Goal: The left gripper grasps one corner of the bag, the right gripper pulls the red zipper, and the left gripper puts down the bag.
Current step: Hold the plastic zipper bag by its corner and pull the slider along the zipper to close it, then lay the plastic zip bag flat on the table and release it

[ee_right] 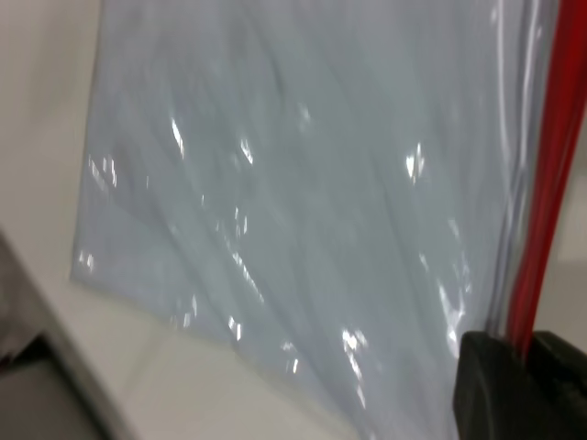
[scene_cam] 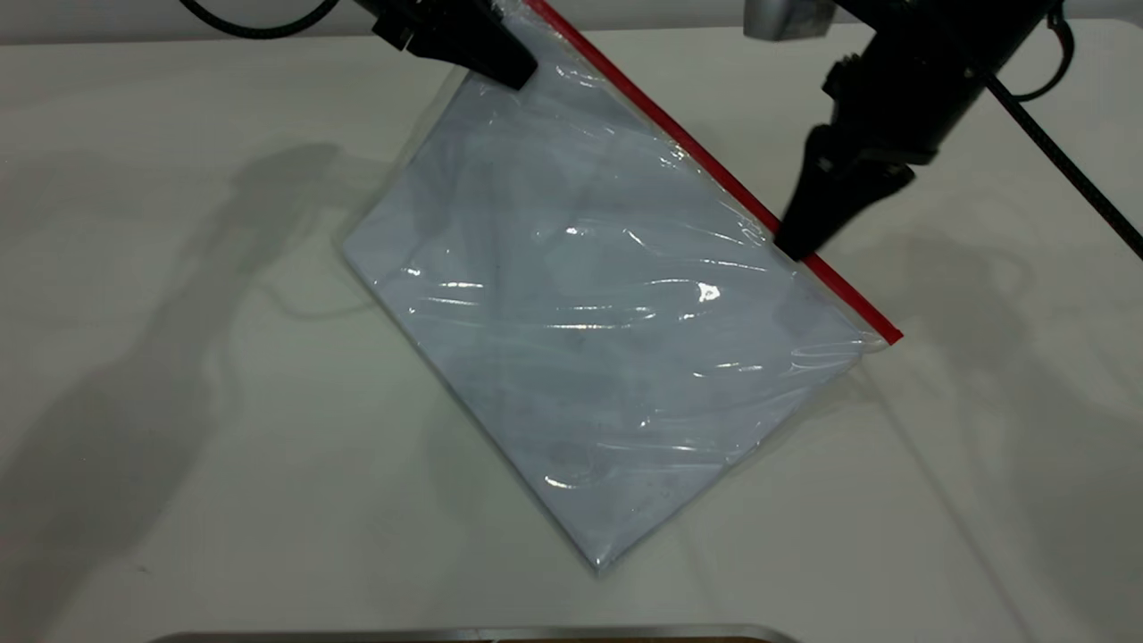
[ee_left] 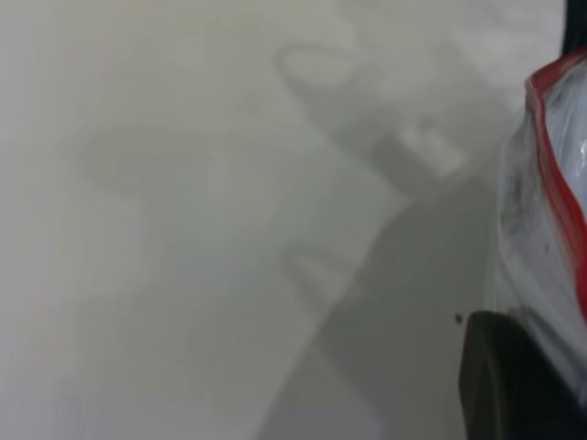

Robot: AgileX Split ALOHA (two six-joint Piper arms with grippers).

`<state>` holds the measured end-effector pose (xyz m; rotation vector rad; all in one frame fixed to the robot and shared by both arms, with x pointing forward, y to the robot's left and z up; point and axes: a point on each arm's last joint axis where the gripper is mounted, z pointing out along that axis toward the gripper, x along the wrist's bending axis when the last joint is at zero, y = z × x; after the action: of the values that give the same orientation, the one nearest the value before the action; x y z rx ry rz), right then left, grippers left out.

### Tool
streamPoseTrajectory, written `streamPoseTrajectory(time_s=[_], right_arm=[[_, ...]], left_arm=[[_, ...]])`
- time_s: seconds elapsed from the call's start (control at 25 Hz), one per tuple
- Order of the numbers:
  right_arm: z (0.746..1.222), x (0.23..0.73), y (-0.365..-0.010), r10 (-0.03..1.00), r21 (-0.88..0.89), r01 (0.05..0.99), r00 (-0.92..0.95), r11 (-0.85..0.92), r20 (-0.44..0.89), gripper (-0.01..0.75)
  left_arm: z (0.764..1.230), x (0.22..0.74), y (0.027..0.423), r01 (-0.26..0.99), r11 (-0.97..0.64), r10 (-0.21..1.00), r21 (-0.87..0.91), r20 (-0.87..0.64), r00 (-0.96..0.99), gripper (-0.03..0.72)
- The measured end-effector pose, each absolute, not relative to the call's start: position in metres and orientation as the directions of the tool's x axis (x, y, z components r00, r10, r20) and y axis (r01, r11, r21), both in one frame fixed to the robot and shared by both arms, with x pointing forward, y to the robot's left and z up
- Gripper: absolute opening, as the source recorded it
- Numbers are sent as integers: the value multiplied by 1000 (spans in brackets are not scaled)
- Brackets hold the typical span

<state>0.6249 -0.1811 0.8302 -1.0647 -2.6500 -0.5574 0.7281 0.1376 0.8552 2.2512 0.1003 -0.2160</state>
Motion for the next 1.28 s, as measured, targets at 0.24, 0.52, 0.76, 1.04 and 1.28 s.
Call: streamPoseTrajectory(time_s=[0.24, 0.52, 0.76, 1.04, 1.28], right_arm=[[829, 611, -189, 663, 72, 744, -632, 665, 402, 38], [829, 607, -193, 703, -13, 765, -586, 644, 403, 43], [829, 608, -192, 709, -5, 773, -579, 634, 402, 88], [828, 614, -193, 732, 45, 800, -569, 598, 375, 400], [826, 627, -194, 761, 141, 811, -583, 569, 283, 576]], left_arm=[[851, 727, 141, 139, -681, -3, 719, -192, 981, 52], [847, 726, 146, 157, -724, 16, 671, -211, 977, 52], [847, 726, 146, 156, -729, 16, 666, -211, 977, 62], [845, 729, 154, 208, -748, 77, 630, -230, 970, 258], [840, 732, 159, 335, -771, 214, 542, -275, 937, 533]])
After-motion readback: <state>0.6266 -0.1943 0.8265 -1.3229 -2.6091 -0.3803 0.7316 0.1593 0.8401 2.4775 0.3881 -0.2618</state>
